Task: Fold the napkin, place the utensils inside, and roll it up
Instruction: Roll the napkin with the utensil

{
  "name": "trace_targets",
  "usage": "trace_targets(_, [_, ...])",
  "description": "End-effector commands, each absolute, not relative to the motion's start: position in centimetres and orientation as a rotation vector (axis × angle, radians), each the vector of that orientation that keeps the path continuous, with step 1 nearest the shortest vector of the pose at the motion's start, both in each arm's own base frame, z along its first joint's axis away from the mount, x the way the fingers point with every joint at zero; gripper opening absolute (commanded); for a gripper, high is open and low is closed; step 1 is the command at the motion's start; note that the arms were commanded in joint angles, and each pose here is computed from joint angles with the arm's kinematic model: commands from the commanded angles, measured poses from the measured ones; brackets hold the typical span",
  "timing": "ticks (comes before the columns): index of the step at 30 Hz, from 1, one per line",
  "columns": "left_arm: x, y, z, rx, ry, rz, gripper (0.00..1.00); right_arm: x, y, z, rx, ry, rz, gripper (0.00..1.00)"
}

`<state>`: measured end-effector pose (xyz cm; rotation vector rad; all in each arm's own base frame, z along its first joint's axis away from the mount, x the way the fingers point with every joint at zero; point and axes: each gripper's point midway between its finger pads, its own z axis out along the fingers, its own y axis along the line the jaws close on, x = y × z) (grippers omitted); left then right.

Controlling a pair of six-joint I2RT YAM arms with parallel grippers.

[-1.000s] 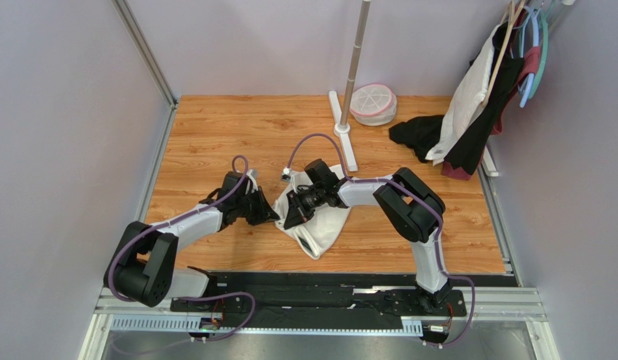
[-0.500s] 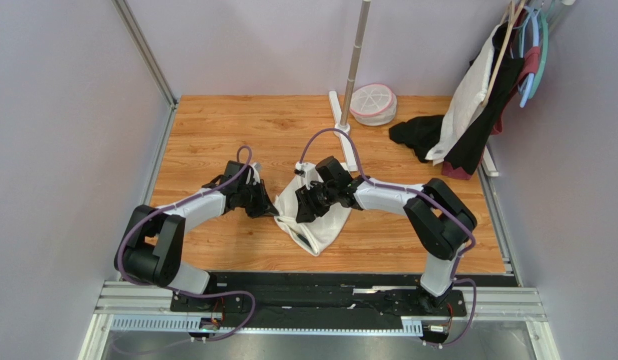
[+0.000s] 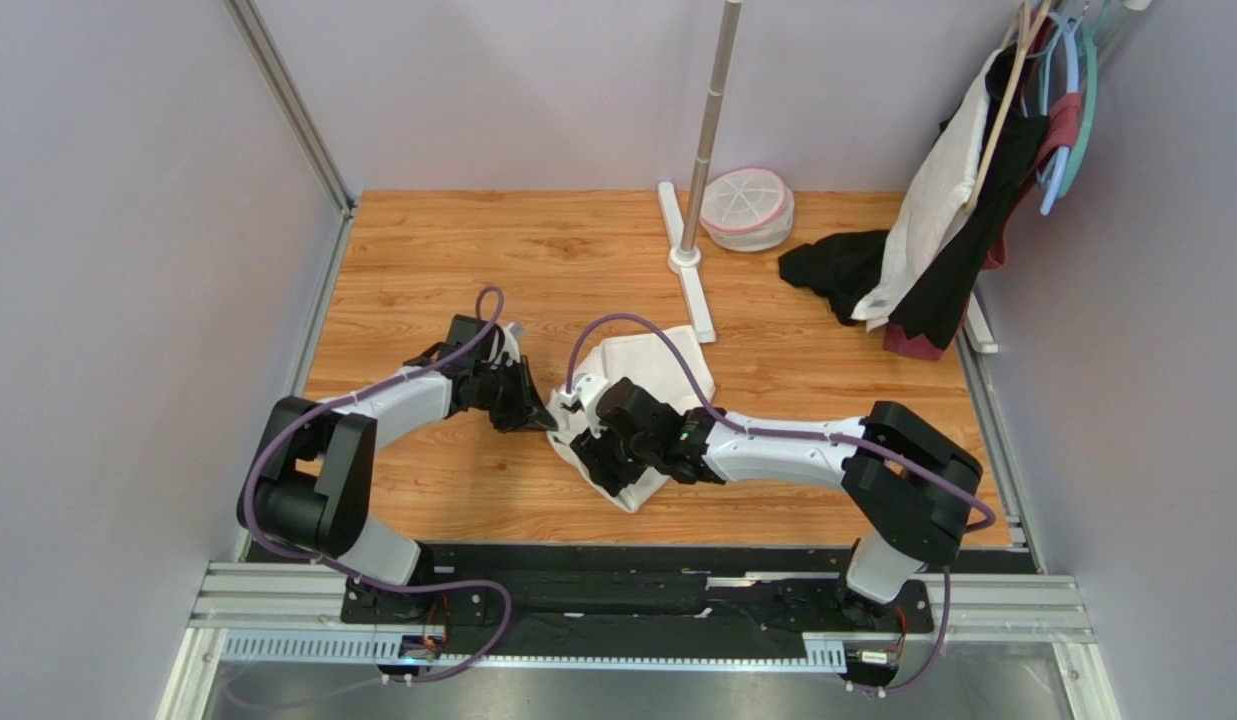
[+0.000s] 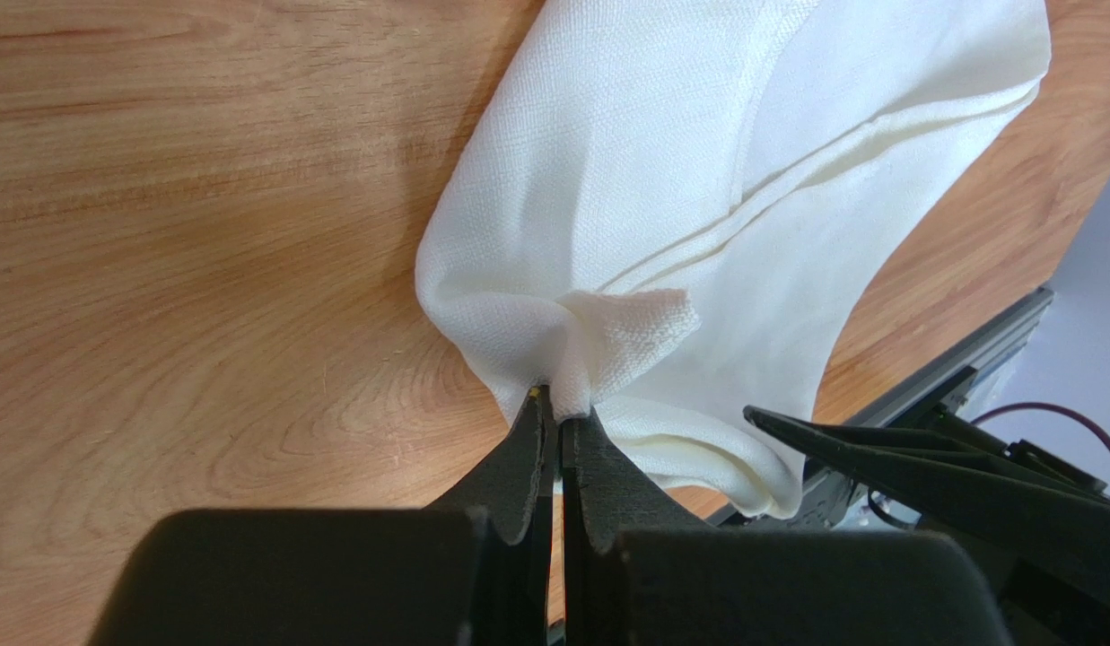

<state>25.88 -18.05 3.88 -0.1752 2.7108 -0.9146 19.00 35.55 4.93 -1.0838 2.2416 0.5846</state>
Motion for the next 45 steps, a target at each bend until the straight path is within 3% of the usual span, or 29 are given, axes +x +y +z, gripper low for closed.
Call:
trace_targets(1, [26.5, -18.0, 4.6, -0.134, 2.697, -0.906, 0.00, 20.0, 35.2, 6.0, -1.053, 2.173, 0.459, 0.54])
trace_targets(19, [26.5, -17.9, 4.6, -0.129, 2.698, -0.905, 0.00, 16.7, 36.7, 5.9, -1.195, 2.001, 0.160, 0.53])
trace_targets(34, [26.4, -18.1, 4.4, -0.127, 2.706, -0.920, 0.00, 16.1, 36.3, 2.2, -1.318, 1.930, -0.060, 0.35])
trace_targets(37, [26.5, -18.1, 4.4, -0.126, 2.703, -0.920, 0.00, 15.8, 35.9, 1.3, -1.357, 1.928, -0.102, 0.29])
trace_targets(43, [26.5, -18.2, 4.5, -0.124, 2.699, -0.930, 0.00, 14.8, 35.5, -0.9, -1.436, 1.969, -0.108, 0.00])
trace_targets(45, [26.6, -18.2, 4.7, -0.122, 2.693, -0.929, 0.00, 14.4, 35.7, -0.7, -1.435, 1.987, -0.059, 0.00])
